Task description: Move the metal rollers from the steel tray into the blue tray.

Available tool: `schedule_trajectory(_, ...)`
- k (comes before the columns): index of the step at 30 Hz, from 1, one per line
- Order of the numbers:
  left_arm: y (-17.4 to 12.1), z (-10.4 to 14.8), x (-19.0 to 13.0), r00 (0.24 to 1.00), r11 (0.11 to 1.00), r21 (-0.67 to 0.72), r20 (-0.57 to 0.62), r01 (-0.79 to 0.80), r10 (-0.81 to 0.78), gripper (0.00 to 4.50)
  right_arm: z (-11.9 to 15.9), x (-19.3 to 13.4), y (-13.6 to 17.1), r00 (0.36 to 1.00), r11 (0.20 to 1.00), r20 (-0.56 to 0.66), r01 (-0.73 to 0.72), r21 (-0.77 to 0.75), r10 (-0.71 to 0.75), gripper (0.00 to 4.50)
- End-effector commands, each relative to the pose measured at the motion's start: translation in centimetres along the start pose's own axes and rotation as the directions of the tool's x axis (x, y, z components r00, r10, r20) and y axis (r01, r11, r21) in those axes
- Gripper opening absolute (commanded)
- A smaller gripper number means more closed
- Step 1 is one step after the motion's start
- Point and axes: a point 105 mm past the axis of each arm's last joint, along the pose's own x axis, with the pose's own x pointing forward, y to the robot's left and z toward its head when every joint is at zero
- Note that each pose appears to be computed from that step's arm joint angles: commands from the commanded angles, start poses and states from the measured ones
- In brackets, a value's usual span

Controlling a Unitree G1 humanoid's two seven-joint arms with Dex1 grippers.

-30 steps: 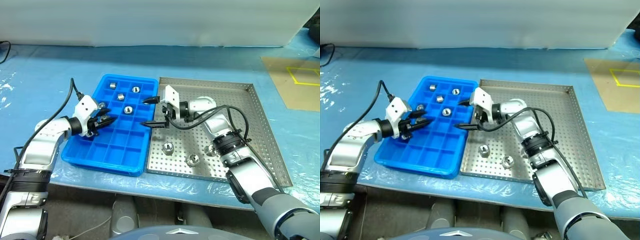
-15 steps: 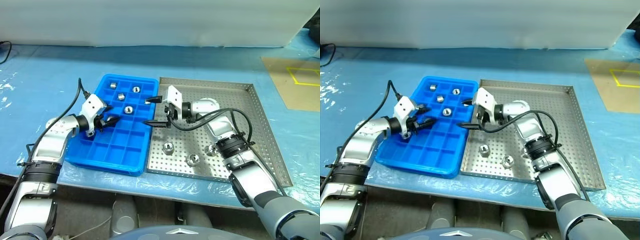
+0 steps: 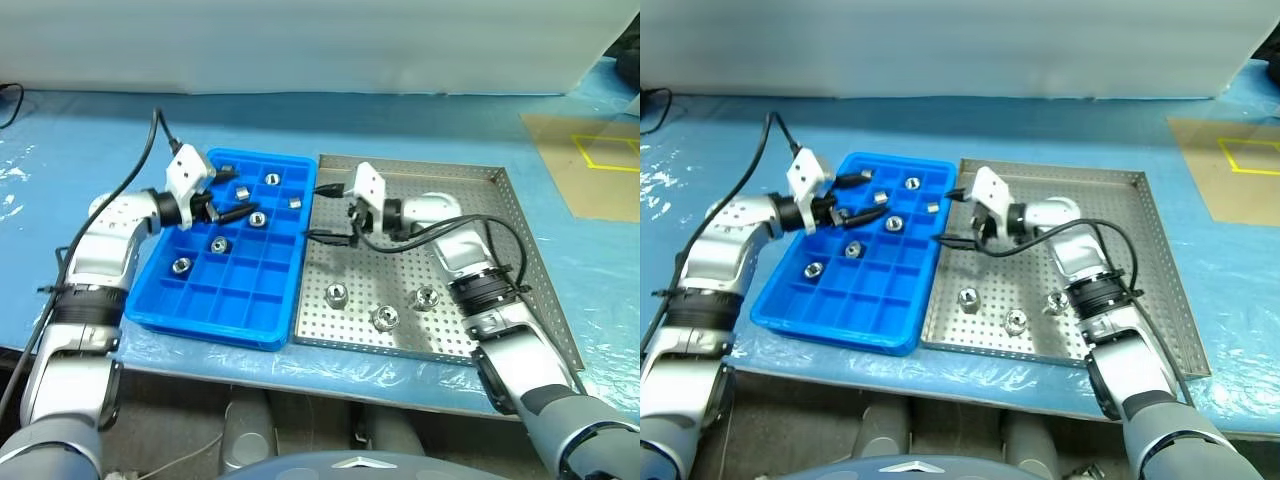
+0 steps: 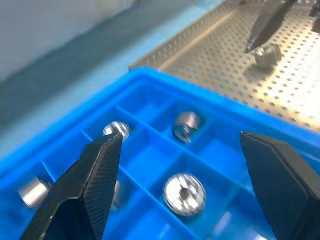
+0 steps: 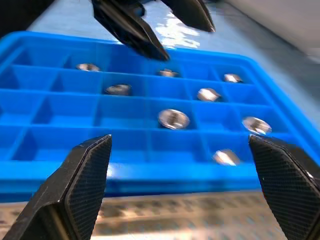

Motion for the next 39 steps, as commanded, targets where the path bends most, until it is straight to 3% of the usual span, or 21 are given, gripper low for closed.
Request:
schedule_trajectory(1,0.0,0.3,3.2,1.000,0.998,0.054,0.020,0.013,-0.014,3.95,1.5,-2.2,-2.1,0.991,0.991,0.032,0.132,-0.033,-0.131,4.50)
schedule_trajectory(6,-1.7,2.4,8.4,0.992,0.996,0.041,0.099,0.081,-0.085,3.95,0.5,-5.4,-2.0,0.969,0.969,-0.020,0.245,-0.026,-0.245,4.50)
schedule_trajectory(9,-2.6,3.0,10.4,0.989,0.994,0.033,0.107,0.102,-0.105,3.95,0.3,-7.0,-1.5,0.953,0.954,-0.044,0.300,-0.018,-0.300,4.50)
schedule_trajectory(14,-6.8,4.0,13.0,0.947,0.954,0.051,0.114,0.297,-0.301,3.95,-0.3,-10.8,0.1,0.893,0.898,-0.105,0.440,0.006,-0.437,4.50)
schedule_trajectory(16,-7.3,4.1,13.7,0.950,0.956,0.045,0.111,0.290,-0.293,3.95,-0.6,-11.8,1.0,0.873,0.879,-0.127,0.477,0.021,-0.471,4.50)
schedule_trajectory(19,-7.9,3.4,14.8,0.965,0.966,0.051,0.055,0.252,-0.255,3.95,-1.0,-12.8,2.2,0.842,0.849,-0.156,0.528,0.039,-0.516,4.50)
schedule_trajectory(24,-6.7,2.7,16.5,0.999,0.999,0.031,-0.032,0.019,-0.018,3.95,-1.3,-13.8,3.4,0.804,0.811,-0.188,0.582,0.058,-0.564,4.50)
schedule_trajectory(32,-8.9,0.0,17.0,0.992,0.999,-0.029,-0.117,0.045,-0.048,3.95,-1.5,-14.2,3.5,0.787,0.797,-0.210,0.602,0.052,-0.581,4.50)
schedule_trajectory(39,-7.7,-3.0,15.8,0.970,0.999,-0.004,-0.241,-0.036,0.034,3.95,-1.3,-13.8,3.4,0.795,0.805,-0.201,0.592,0.048,-0.572,4.50)
